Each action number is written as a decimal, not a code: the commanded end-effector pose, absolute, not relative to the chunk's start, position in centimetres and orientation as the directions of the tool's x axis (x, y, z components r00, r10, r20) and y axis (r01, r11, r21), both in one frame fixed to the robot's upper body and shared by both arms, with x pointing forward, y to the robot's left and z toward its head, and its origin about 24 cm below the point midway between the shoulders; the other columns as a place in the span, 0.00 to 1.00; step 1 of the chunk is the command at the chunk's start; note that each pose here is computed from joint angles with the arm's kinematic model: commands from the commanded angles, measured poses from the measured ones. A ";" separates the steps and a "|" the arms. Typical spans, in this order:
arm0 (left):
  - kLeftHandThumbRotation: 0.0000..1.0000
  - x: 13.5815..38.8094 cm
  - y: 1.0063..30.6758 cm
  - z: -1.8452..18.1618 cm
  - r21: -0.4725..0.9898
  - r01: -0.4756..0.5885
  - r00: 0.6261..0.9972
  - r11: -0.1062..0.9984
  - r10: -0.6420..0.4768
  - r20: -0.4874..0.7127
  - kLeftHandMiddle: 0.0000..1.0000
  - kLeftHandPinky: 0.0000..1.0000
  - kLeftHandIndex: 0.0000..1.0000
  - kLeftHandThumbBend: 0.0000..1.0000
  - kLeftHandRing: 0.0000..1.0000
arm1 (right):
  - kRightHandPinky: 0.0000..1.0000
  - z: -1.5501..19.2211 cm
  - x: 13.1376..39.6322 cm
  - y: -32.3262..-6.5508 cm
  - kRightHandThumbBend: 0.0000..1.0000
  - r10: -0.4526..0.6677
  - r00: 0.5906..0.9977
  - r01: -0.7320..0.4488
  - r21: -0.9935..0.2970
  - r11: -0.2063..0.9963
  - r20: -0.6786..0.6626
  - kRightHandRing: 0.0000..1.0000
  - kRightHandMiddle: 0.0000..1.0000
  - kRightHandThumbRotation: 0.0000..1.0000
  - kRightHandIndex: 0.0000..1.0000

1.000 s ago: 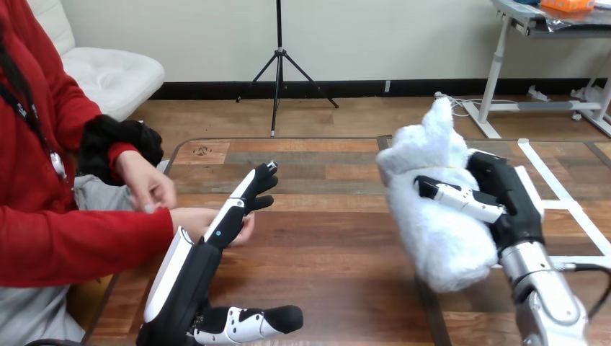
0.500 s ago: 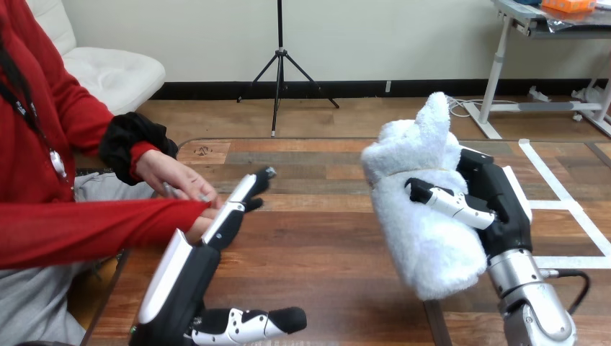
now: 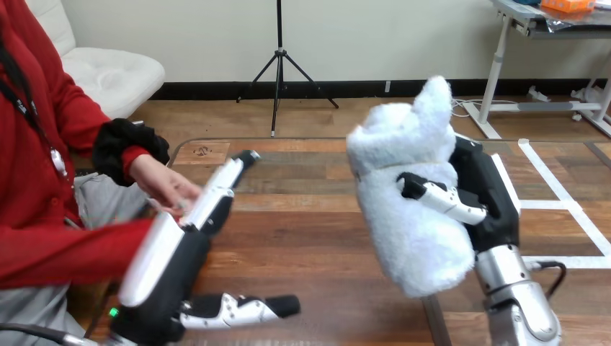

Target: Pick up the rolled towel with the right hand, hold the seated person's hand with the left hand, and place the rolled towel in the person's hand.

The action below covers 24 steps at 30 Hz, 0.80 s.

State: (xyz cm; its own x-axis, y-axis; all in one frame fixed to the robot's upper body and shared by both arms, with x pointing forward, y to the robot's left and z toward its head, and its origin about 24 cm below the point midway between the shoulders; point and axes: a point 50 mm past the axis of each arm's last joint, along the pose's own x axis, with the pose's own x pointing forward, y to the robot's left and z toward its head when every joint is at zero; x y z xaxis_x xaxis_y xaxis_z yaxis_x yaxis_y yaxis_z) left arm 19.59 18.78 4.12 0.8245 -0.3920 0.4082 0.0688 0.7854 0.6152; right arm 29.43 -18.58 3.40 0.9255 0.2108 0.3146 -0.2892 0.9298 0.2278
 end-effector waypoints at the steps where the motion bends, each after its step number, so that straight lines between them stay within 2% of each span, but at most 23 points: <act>1: 0.57 20.5 19.7 6.1 0.656 -0.017 0.799 0.754 -0.384 0.463 1.00 0.94 1.00 1.00 0.99 | 0.03 6.3 30.1 -17.9 0.53 0.191 0.871 -0.304 0.191 0.933 0.452 0.08 0.17 0.00 0.24; 7: 0.58 20.6 20.3 6.3 0.686 -0.050 0.811 0.726 -0.371 0.453 1.00 0.93 1.00 1.00 1.00 | 0.03 6.2 29.9 -17.4 0.49 0.192 0.870 -0.309 0.200 0.930 0.454 0.08 0.16 0.00 0.23; 24: 0.55 20.9 21.0 6.6 0.698 -0.082 0.814 0.712 -0.356 0.459 1.00 0.93 1.00 1.00 1.00 | 0.02 6.1 29.6 -16.6 0.46 0.194 0.866 -0.332 0.240 0.912 0.461 0.07 0.14 0.00 0.22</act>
State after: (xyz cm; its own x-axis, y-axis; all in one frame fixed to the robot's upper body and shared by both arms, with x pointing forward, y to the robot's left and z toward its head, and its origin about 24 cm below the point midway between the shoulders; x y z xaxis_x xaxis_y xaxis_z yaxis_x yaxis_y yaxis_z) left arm 20.05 21.15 4.88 0.8576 -0.3375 0.3880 -0.0317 0.7183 0.6950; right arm 29.07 -16.98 3.89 0.9074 0.2049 0.3669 -0.3074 0.9189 0.2472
